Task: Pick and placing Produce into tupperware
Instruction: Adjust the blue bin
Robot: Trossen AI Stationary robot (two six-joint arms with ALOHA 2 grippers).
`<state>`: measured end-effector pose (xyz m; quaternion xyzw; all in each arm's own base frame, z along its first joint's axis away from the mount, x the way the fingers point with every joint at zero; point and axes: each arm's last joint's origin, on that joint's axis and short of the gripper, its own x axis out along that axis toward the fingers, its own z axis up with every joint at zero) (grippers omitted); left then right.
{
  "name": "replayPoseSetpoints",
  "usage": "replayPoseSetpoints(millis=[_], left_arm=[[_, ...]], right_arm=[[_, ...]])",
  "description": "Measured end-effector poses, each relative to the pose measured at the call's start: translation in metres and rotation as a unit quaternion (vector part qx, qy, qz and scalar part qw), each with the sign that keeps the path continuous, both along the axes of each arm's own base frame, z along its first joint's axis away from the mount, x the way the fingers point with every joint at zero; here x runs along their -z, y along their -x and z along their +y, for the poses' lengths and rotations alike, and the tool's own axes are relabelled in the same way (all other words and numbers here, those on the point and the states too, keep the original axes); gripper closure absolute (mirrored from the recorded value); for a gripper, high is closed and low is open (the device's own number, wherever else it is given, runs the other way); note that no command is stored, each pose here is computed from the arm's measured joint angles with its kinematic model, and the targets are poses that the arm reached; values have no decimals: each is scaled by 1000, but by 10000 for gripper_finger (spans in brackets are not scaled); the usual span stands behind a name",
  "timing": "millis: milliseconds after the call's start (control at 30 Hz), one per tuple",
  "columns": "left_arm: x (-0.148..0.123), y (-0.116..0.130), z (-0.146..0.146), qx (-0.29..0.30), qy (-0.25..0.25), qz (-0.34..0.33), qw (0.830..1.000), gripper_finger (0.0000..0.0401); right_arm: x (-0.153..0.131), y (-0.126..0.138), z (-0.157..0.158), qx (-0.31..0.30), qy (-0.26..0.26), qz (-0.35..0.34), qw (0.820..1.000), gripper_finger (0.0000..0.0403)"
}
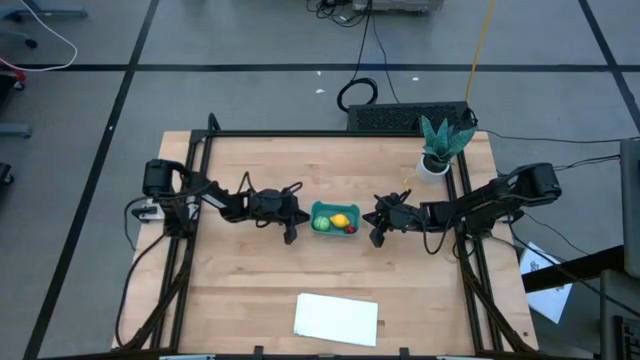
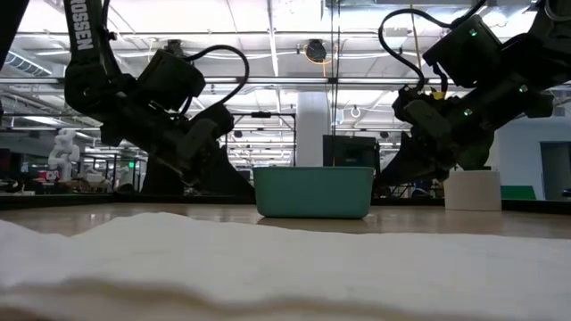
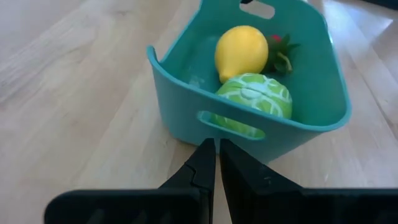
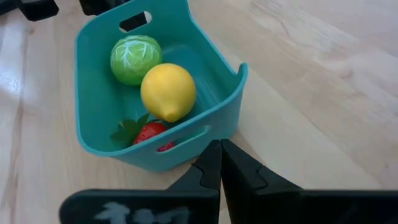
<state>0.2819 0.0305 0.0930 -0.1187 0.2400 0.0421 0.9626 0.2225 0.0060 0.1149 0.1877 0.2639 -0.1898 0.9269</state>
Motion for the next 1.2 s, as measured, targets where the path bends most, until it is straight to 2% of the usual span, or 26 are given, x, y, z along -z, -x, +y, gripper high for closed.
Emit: replayPoseSetpoints(millis=[1200], left_arm=[[0,-1,-6,7,6,-2,1000,375]], right_arm=[[-4,-4,-3,-8,21,-24,999,403]])
